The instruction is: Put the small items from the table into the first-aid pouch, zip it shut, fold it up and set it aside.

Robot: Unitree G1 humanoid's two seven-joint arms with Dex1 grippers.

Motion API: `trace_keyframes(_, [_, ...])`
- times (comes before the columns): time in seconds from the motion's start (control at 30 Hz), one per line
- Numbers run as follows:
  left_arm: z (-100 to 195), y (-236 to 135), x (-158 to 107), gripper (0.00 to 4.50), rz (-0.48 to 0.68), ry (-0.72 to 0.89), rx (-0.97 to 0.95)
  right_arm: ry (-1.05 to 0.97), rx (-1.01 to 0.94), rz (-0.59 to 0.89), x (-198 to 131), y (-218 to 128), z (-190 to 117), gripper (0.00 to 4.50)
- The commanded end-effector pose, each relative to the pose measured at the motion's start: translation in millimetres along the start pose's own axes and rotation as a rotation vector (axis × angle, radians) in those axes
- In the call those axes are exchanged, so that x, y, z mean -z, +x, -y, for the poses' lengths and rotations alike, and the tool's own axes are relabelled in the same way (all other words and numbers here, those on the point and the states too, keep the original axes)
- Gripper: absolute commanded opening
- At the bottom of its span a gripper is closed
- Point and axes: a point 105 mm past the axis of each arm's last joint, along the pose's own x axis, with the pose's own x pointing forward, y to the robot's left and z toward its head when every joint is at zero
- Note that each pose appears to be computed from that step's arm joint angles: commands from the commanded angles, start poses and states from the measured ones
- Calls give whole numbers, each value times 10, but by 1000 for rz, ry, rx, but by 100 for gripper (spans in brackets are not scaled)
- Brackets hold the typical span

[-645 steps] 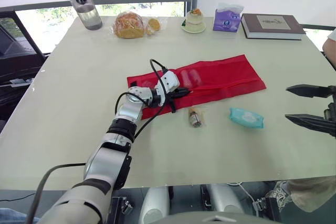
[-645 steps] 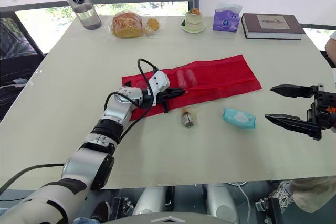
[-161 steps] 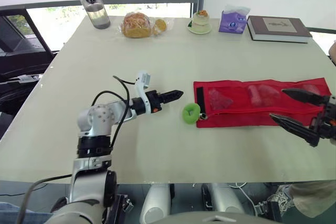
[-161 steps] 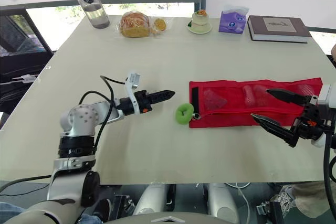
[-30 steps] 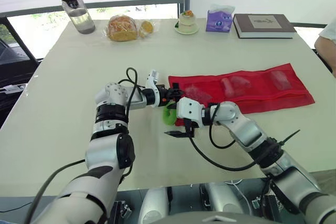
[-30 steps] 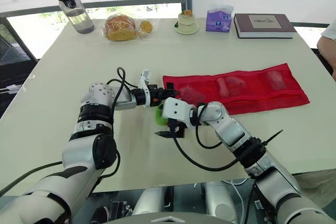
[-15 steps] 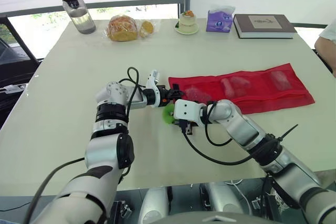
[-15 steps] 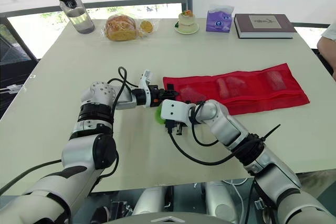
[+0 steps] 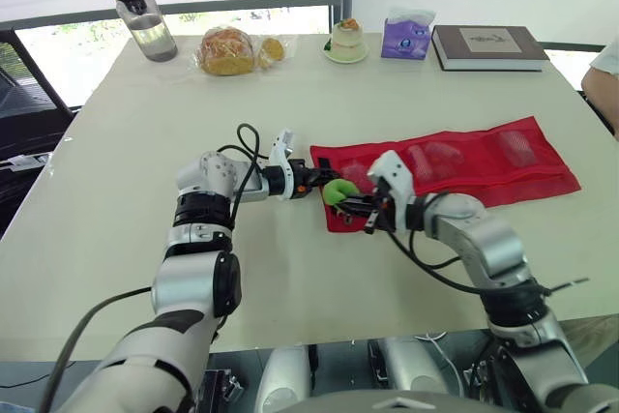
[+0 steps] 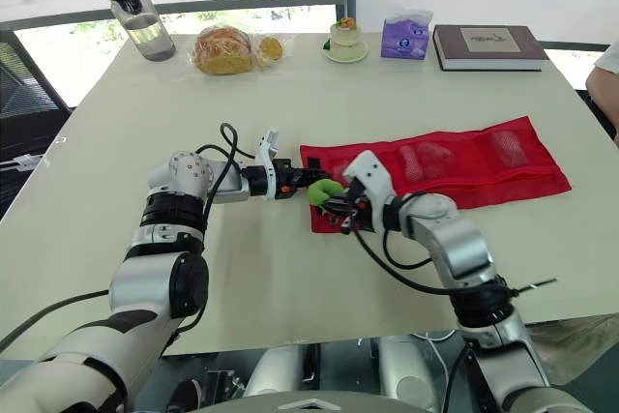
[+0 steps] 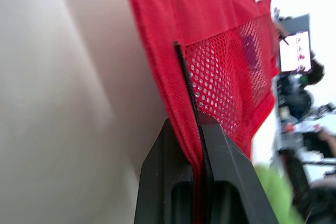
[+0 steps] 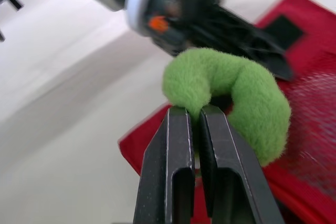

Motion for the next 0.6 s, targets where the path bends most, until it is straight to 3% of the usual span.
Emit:
trace_keyframes(0.03, [-95,-98,-34,0,-2,253,-81,71,99,120,-178,-201,101,4])
trace_keyframes(0.27, [-95,-152,5,0,-12,362,-64,135,220,124,-88,-356,260,4])
trace_keyframes(0.6, [-150,-502,-22,0,-28,575,-46,177,485,140,62,-898,712,4])
